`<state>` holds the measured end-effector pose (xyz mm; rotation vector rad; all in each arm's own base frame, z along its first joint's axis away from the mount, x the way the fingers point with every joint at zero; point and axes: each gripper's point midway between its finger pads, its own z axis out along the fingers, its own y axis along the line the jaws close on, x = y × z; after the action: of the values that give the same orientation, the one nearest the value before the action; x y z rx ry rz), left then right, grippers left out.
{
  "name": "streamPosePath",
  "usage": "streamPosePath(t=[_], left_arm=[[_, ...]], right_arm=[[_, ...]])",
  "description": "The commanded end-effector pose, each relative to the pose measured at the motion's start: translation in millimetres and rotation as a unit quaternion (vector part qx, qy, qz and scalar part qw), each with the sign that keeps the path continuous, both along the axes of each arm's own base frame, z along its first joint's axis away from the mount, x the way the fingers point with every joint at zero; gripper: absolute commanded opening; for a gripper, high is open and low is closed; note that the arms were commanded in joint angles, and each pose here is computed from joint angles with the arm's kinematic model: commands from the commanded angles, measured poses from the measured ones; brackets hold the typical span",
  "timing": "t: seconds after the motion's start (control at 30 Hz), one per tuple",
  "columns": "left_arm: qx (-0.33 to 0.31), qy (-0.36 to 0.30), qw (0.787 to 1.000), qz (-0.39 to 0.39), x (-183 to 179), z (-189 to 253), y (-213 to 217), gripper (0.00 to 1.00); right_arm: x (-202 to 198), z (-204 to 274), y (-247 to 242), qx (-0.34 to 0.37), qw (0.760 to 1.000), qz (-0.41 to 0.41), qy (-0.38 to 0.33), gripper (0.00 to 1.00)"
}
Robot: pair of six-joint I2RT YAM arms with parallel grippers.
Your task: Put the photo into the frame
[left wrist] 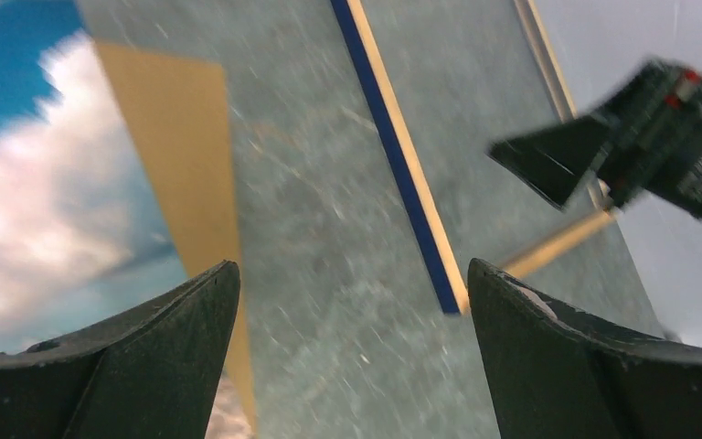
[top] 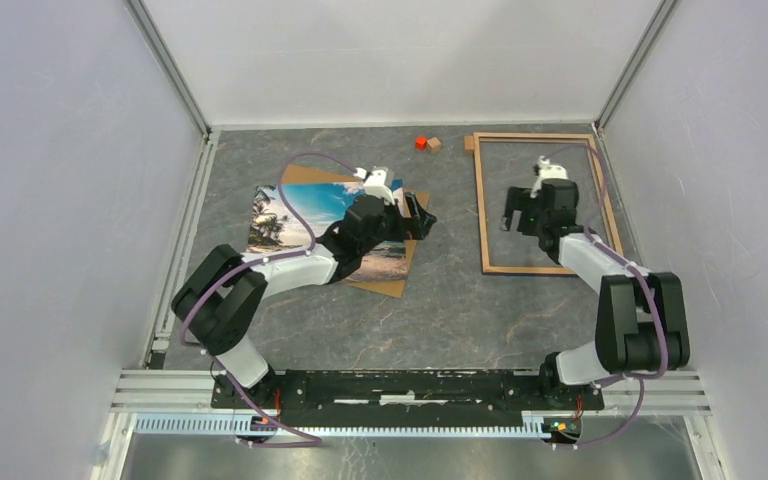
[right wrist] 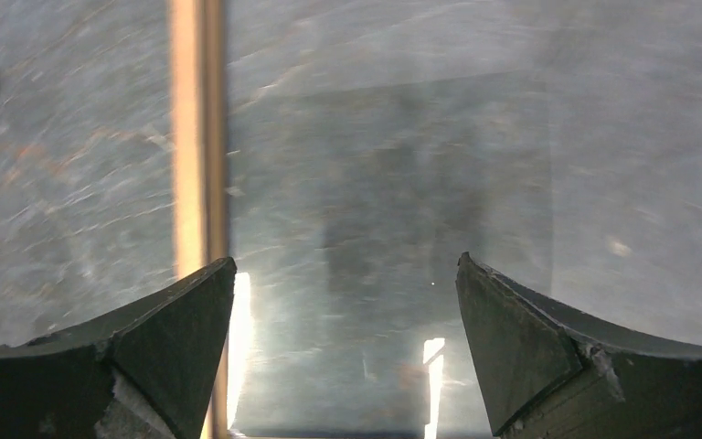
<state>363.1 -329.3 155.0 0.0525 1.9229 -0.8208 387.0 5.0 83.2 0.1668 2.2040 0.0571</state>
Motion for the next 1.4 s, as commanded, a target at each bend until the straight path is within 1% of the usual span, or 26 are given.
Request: streamPosePath(t=[0.0,0.13,0.23,0.3,0.37,0.43,0.57,0.8,0.97,1.13,1.17,1.27,1.37], left_arm=[[-0.062,0.063,0.993,-0.073,-39,1,-43,1.0],[-0.075,0.086,0.99,-0.082,-54,-4,-43,1.0],[-0.064,0.092,0.991,-0.072,-60,-12,-32,1.0],[-0.055,0.094,0.992,-0.063,-63,-16,-24,1.0],[-0.05,0.097,0.992,-0.058,-66,-20,-18,1.0],[-0.048,0.1,0.992,-0.056,-69,-22,-15,1.0],[-0.043,0.094,0.994,-0.035,-65,-22,-7,1.0],[-0.037,0.089,0.995,-0.03,-61,-21,-7,1.0],[-0.035,0.083,0.996,-0.022,-58,-20,-6,1.0],[-0.029,0.079,0.996,-0.016,-51,-18,-5,1.0],[-0.029,0.078,0.996,-0.013,-48,-19,-4,1.0],[-0.034,0.077,0.996,-0.005,-40,-18,0,1.0],[-0.046,0.084,0.995,0.0,-27,-18,2,1.0]], right_arm=[[24,16,58,-0.03,0.995,0.091,-0.023,0.94],[26,5,67,-0.059,0.997,0.048,0.006,0.74],[20,-5,69,-0.081,0.996,0.031,0.027,0.71],[19,-9,73,-0.097,0.994,0.036,0.032,0.69],[19,-13,78,-0.104,0.993,0.042,0.037,0.62],[18,-17,82,-0.106,0.992,0.047,0.045,0.57],[17,-21,89,-0.105,0.992,0.051,0.046,0.55],[17,-35,97,-0.114,0.989,0.061,0.067,0.54],[18,-37,102,-0.113,0.989,0.065,0.069,0.38],[18,-41,108,-0.107,0.989,0.069,0.075,0.35],[18,-41,109,-0.106,0.989,0.069,0.076,0.32],[17,-40,110,-0.101,0.989,0.066,0.08,0.18],[12,-32,111,-0.089,0.992,0.06,0.074,0.09]])
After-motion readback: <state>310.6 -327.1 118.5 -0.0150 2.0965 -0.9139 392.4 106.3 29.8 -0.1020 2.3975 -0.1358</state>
